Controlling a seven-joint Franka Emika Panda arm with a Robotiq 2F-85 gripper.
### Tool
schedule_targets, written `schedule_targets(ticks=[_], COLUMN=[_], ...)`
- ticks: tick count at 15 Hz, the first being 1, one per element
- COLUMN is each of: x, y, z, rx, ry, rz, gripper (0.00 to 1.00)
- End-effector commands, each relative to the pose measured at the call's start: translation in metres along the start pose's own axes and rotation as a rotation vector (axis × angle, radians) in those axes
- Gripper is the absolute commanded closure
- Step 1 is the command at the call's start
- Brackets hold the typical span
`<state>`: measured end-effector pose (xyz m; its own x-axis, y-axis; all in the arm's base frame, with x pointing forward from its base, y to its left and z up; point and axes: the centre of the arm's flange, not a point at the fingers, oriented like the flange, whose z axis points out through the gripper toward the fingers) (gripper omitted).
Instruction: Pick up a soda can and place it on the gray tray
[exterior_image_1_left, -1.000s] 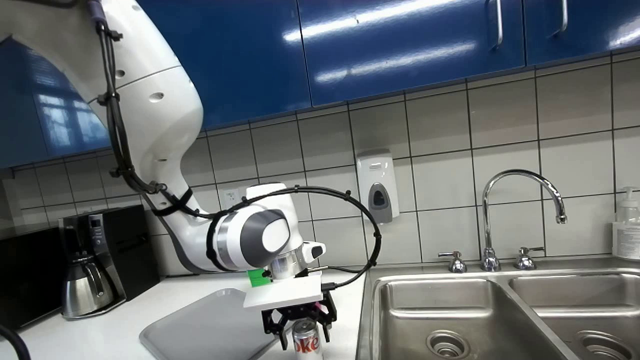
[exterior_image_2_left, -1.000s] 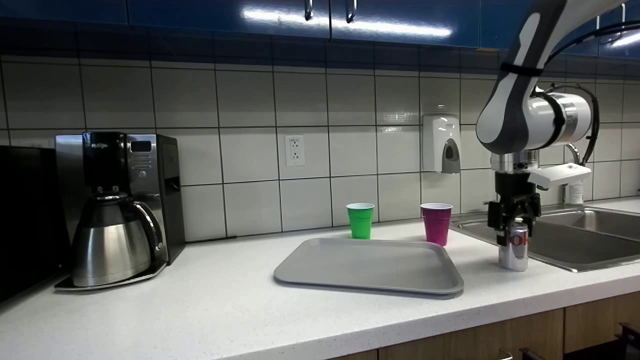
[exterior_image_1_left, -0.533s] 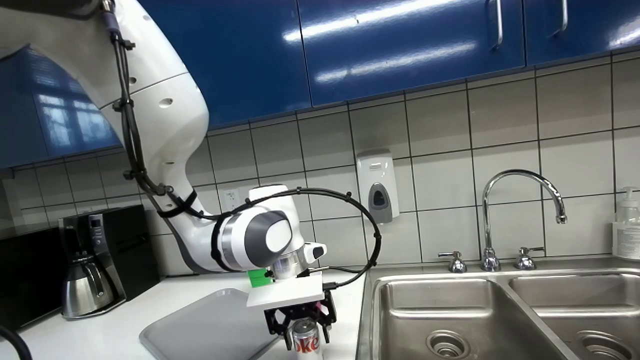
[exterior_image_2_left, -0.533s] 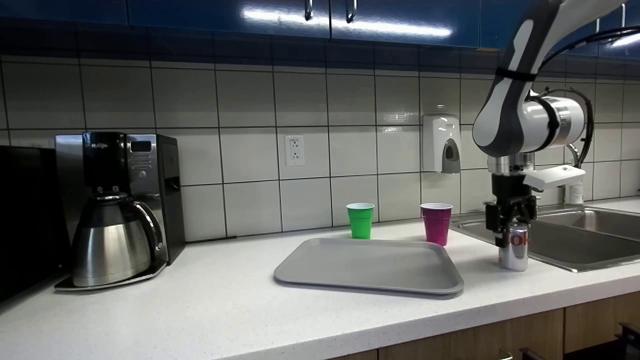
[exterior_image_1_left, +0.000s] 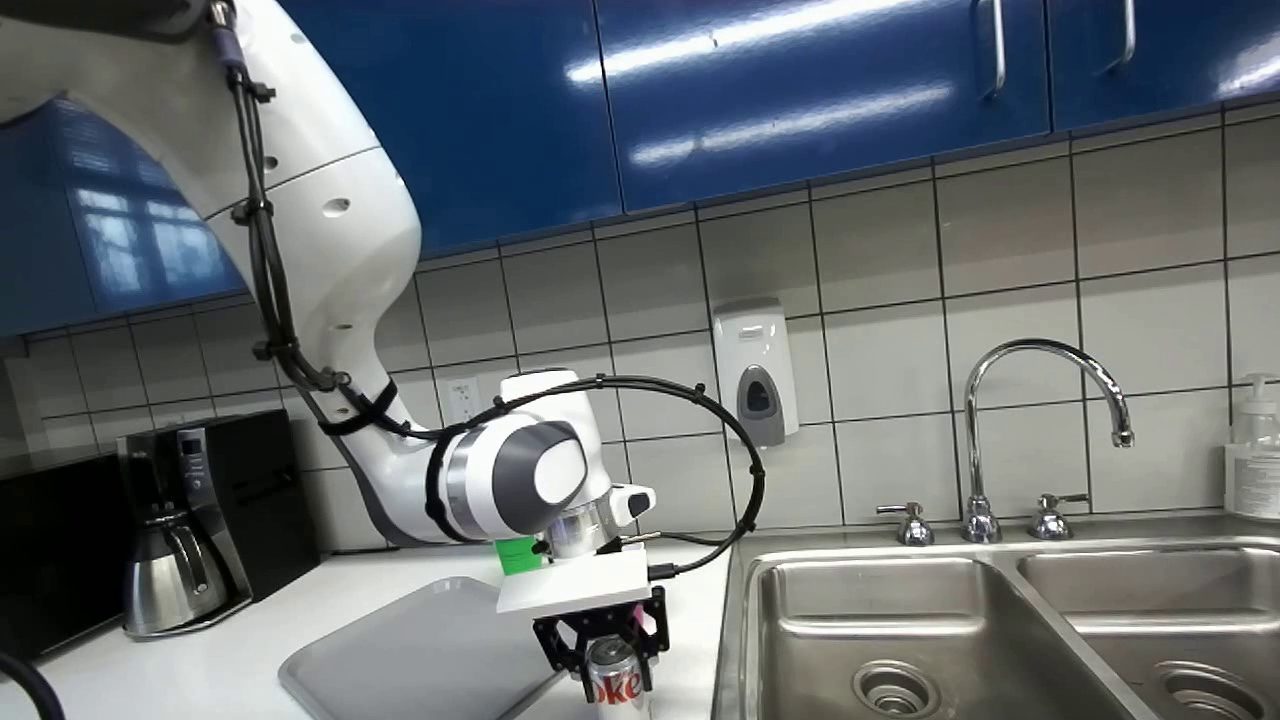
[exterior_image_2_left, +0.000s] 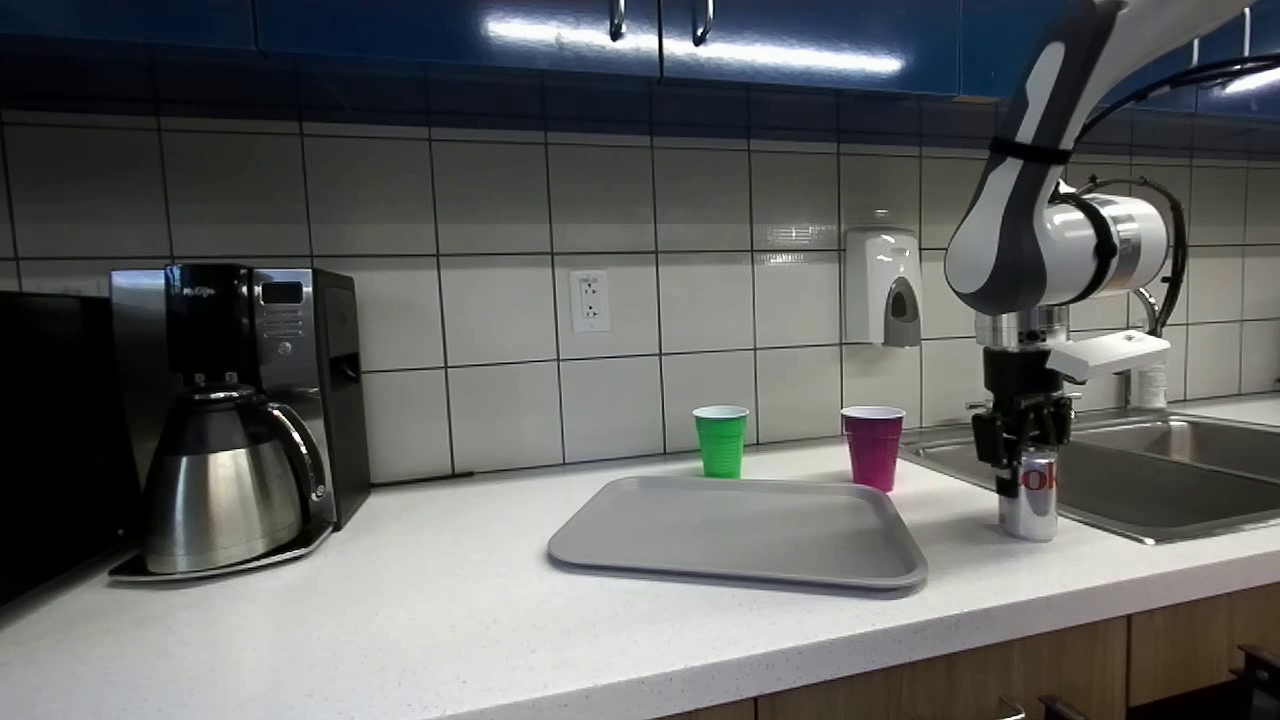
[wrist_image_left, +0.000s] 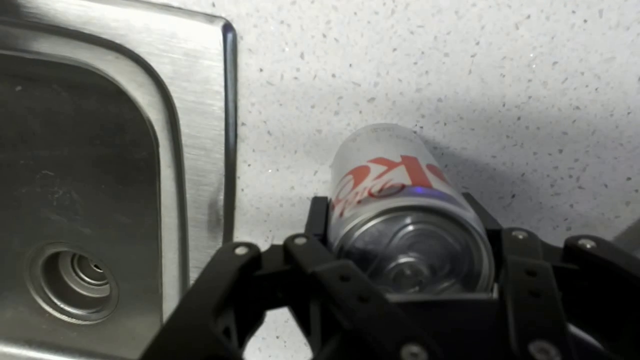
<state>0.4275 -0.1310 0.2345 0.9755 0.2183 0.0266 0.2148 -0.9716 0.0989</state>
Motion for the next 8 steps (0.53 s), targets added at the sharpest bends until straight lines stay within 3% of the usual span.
schedule_targets(ticks=[1,8], x=[0.001,0.002], y=[0.003,0.004], z=[-0.015,-0.07], rx=[-0.009,0.013], ry=[0.036,0.159], rz=[0.01,0.041], gripper=[0.61,0.61])
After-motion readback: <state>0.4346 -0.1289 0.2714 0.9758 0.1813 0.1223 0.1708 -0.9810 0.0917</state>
